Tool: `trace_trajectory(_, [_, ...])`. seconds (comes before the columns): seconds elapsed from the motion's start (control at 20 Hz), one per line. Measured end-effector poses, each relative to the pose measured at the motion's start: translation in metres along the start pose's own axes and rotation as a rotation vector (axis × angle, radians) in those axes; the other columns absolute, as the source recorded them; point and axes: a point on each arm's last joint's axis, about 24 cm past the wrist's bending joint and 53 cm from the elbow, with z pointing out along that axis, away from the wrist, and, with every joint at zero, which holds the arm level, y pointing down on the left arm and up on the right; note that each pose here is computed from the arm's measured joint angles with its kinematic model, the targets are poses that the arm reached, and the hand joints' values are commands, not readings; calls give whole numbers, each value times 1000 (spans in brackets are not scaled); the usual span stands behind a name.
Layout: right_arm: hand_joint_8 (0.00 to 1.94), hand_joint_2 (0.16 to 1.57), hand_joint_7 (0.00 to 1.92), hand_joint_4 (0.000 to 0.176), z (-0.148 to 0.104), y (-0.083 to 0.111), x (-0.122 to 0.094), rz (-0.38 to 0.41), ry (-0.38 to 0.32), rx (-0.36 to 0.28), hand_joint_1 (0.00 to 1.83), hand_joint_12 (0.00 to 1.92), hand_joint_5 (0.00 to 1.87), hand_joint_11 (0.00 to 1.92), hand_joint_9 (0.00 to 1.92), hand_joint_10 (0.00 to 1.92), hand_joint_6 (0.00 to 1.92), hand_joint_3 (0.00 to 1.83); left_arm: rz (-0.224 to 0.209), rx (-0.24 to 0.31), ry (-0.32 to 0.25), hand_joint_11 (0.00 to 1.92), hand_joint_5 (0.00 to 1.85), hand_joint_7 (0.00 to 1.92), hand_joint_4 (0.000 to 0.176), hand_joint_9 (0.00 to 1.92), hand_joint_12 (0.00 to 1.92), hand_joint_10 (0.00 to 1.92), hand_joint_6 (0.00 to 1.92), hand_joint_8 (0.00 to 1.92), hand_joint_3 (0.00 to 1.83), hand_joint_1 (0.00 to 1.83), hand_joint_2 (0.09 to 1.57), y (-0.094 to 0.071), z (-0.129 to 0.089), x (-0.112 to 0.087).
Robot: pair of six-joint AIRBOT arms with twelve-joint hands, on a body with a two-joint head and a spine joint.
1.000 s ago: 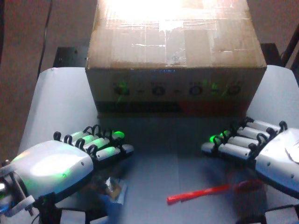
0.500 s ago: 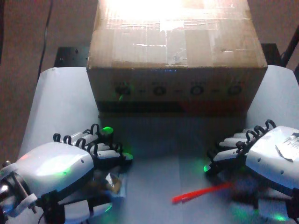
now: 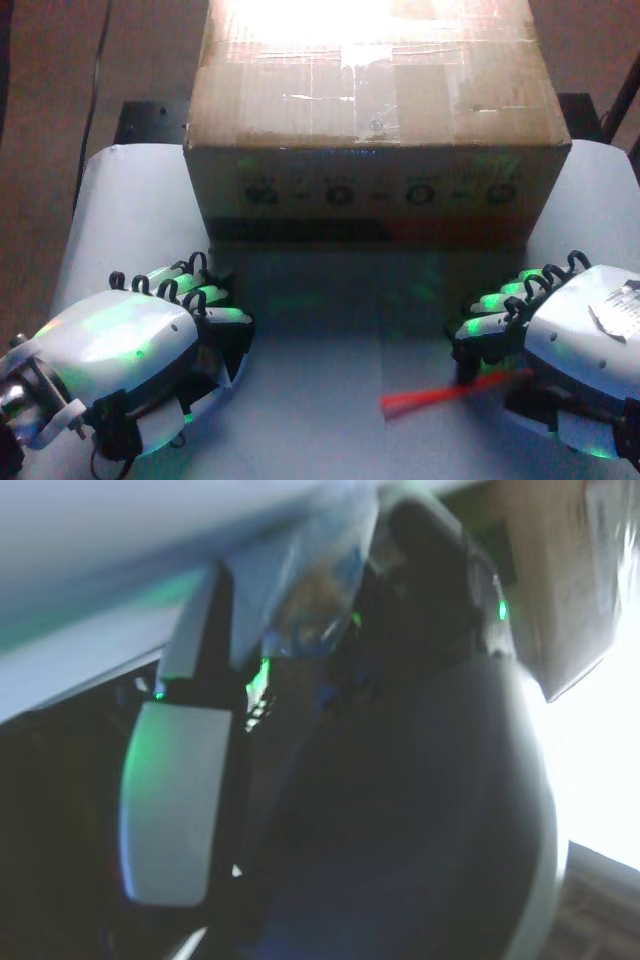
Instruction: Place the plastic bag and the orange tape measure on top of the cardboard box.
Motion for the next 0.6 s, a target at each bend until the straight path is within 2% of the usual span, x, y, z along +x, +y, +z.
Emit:
trace_trajectory(0.05, [1296,1237,679,0,0,-1,0,0,1,2,1331,1579,853,498,570,1493,1374,0,-1,-1,-1,143,553,496,0,373,1921,1919,1654,1657,3,1269,1381,0,0,0])
trace_trajectory(0.1, [1284,1230,675,0,0,0,-1,-1,-1,0,1461,1767,845,491,605,1415,1370,0,1,0,-6,221,489,524,0,403,1921,1909,1665,1710,2,1272,1385,0,0,-1])
trace_trajectory(0.15, [1273,1230,674,0,0,0,-1,-2,1,1,1466,1777,845,496,604,1429,1365,0,3,1,-10,214,470,522,0,408,1921,1916,1667,1726,2,1270,1389,0,0,-2])
trace_trajectory(0.2, [1291,1240,690,0,-1,0,-3,-6,2,4,1335,1595,826,473,583,1481,1423,0,14,3,-15,255,473,553,0,453,1906,1878,1637,1688,0,1282,1374,0,0,-4])
trace_trajectory(0.3, [1305,1245,682,0,-5,-2,-6,-21,8,17,1329,1682,800,486,600,1528,1451,1,25,4,-24,245,494,583,0,467,1832,1821,1655,1625,0,1287,1357,2,1,-7])
trace_trajectory(0.35, [1247,1232,689,0,-7,-1,-14,-31,-1,22,1335,1811,839,612,636,1598,1348,0,27,8,-35,372,573,633,0,562,1726,1709,1549,1531,0,1309,1311,0,2,-12])
trace_trajectory(0.4, [1197,1216,723,0,-8,1,-17,-37,-8,16,1341,1784,864,652,669,1567,1304,0,30,8,-40,425,614,674,0,615,1624,1632,1510,1442,0,1320,1283,0,2,-15])
trace_trajectory(0.45, [1158,1204,757,0,-10,10,-27,-48,-35,-6,1344,1775,880,646,671,1536,1288,0,38,12,-47,521,671,760,0,694,1477,1501,1454,1300,0,1336,1238,-2,2,-22])
trace_trajectory(0.5, [1084,1185,805,0,-12,19,-33,-56,-57,-30,1471,1745,893,605,704,1397,1247,0,44,11,-51,536,677,767,0,694,1471,1486,1449,1302,0,1337,1234,-3,0,-26])
trace_trajectory(0.55, [1207,1236,712,0,-15,31,-40,-64,-82,-60,1467,1798,752,457,645,1482,1407,0,48,11,-62,552,661,755,0,711,1534,1502,1443,1323,0,1337,1237,-5,-5,-35])
trace_trajectory(0.6, [1288,1249,678,0,-18,38,-47,-73,-103,-78,1464,1782,736,410,623,1502,1454,2,44,14,-79,581,677,774,0,729,1556,1485,1391,1321,0,1340,1227,-5,-10,-45])
